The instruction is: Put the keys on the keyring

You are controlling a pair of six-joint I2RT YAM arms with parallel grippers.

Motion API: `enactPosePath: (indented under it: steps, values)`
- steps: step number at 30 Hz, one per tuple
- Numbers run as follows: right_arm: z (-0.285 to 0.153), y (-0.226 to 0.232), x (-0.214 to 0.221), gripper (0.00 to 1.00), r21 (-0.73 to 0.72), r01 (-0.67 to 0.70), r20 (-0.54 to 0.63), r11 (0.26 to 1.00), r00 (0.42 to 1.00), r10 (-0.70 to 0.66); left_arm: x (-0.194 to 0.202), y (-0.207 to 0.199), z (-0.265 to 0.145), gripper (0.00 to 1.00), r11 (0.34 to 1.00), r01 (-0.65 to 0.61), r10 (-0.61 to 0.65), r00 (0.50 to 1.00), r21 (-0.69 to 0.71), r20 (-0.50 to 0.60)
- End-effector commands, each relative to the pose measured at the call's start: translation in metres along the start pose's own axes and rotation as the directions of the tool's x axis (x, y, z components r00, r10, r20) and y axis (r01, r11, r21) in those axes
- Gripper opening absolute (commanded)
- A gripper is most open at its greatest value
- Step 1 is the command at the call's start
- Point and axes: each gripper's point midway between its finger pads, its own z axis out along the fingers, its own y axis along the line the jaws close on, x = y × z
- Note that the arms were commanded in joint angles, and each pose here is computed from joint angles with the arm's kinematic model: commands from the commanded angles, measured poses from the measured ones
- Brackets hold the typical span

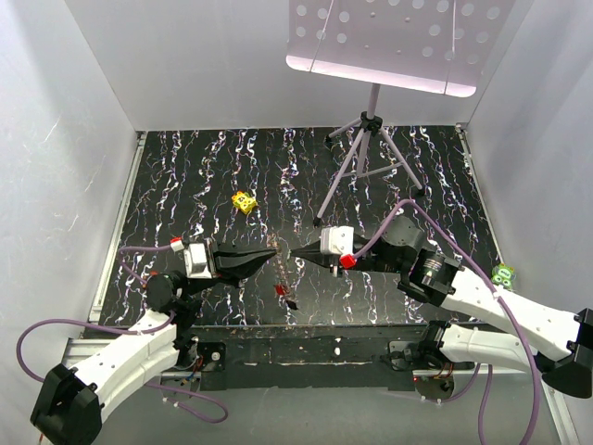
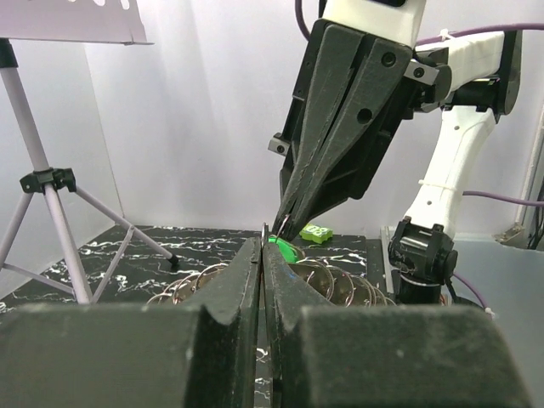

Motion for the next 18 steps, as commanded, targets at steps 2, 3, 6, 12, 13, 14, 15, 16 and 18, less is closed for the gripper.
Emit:
enactPosePath:
  steps: [2, 3, 6, 12, 13, 14, 15, 16, 18]
  values:
    - [0.0022, -0.0063, -0.0191, 0.01, 0.031, -0.032, 0.065, 0.999, 0.997, 0.030, -0.0198, -0.0049, 0.0017, 0.00, 0.999, -0.034, 0.033, 0.997, 0.019, 0.070]
    - [0.0027, -0.0064, -0.0190, 0.01, 0.030, -0.041, 0.065, 0.999, 0.997, 0.039, -0.0199, -0.0047, 0.0019, 0.00, 0.999, -0.034, 0.032, 0.997, 0.019, 0.070]
    - [0.0032, -0.0067, -0.0218, 0.01, 0.031, -0.049, 0.074, 0.998, 0.996, 0.047, -0.0206, -0.0059, 0.0019, 0.00, 0.999, -0.034, 0.032, 0.997, 0.025, 0.071]
    - [0.0049, -0.0087, -0.0248, 0.01, 0.035, -0.062, 0.085, 0.997, 0.995, 0.059, -0.0200, -0.0065, 0.0022, 0.00, 0.999, -0.034, 0.032, 0.997, 0.030, 0.069]
    - [0.0054, -0.0085, -0.0255, 0.01, 0.034, -0.063, 0.087, 0.997, 0.994, 0.060, -0.0189, -0.0056, 0.0022, 0.00, 0.999, -0.032, 0.030, 0.997, 0.028, 0.066]
    - [0.0058, -0.0081, -0.0251, 0.01, 0.032, -0.066, 0.088, 0.997, 0.994, 0.063, -0.0194, -0.0063, 0.0025, 0.00, 0.999, -0.031, 0.029, 0.997, 0.031, 0.066]
    - [0.0061, -0.0088, -0.0258, 0.01, 0.034, -0.066, 0.090, 0.997, 0.994, 0.063, -0.0194, -0.0063, 0.0025, 0.00, 0.999, -0.032, 0.030, 0.997, 0.031, 0.066]
    - [0.0066, -0.0089, -0.0256, 0.01, 0.035, -0.067, 0.091, 0.997, 0.994, 0.064, -0.0193, -0.0065, 0.0025, 0.00, 0.999, -0.033, 0.030, 0.997, 0.033, 0.066]
    - [0.0062, -0.0103, -0.0279, 0.01, 0.041, -0.072, 0.098, 0.997, 0.993, 0.067, -0.0187, -0.0064, 0.0028, 0.00, 0.999, -0.031, 0.029, 0.998, 0.033, 0.063]
